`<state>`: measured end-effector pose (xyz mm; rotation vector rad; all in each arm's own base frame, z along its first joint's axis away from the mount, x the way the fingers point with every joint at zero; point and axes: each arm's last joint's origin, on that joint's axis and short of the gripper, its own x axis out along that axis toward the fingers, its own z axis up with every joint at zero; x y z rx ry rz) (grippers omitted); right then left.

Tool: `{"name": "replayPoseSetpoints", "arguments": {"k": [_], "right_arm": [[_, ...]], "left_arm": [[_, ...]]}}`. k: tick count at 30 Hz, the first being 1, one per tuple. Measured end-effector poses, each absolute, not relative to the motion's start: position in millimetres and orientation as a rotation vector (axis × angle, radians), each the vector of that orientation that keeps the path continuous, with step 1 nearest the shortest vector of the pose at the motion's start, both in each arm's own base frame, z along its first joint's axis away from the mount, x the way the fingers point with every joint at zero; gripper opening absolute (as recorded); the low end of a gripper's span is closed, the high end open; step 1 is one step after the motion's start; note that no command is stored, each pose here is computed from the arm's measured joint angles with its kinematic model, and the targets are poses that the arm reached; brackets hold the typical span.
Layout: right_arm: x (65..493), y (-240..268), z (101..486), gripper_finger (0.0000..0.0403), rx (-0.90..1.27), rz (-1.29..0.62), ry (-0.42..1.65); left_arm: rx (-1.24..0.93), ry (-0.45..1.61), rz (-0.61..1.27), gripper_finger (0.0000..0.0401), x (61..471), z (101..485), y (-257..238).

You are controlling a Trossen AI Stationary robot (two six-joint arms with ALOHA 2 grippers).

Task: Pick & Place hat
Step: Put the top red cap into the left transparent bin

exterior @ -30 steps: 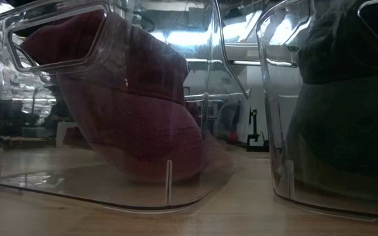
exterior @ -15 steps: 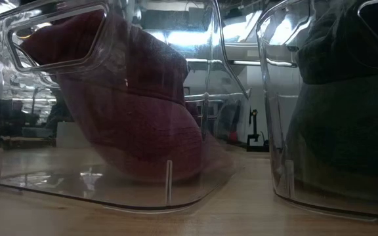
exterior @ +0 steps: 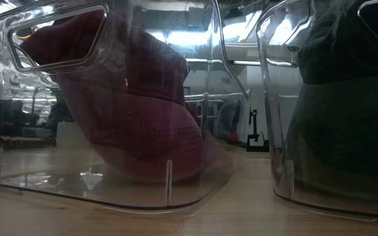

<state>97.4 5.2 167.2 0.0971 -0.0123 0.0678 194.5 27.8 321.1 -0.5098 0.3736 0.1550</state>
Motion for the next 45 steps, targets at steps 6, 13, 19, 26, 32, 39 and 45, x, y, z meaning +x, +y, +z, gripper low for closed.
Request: {"name": "replayPoseSetpoints", "arguments": {"k": [6, 13, 19, 26, 32, 39, 45], "right_arm": [[97.4, 5.3, 167.2, 0.0034, 0.097, 0.068, -0.012], [97.4, 5.3, 167.2, 0.0034, 0.097, 0.068, -0.013], [97.4, 5.2, 167.3, 0.0034, 0.097, 0.068, -0.013], [97.4, 5.3, 167.2, 0.0034, 0.097, 0.068, -0.013], [97.3, 5.3, 167.3, 0.0034, 0.097, 0.069, -0.013], [97.4, 5.3, 167.2, 0.0034, 0.097, 0.068, -0.012], [97.4, 5.3, 167.2, 0.0034, 0.097, 0.069, -0.012]], "left_arm": [[-0.528, 0.393, 0.188, 0.0003, 190.4, 320.9, 28.0], [-0.57, 0.528, 0.254, 0.0003, 178.4, 294.6, 27.2], [-0.704, 0.661, 0.238, 0.0003, 157.5, 263.0, 21.3], [-0.868, 0.781, 0.247, 0.0003, 138.7, 215.0, 15.7], [-0.947, 0.842, 0.317, 0.0003, 131.1, 187.2, 14.8], [-1.115, 0.903, 0.303, 0.0015, 127.6, 176.6, 11.4], [-1.169, 0.857, 0.307, 0.0043, 124.2, 181.3, 12.0]]}}
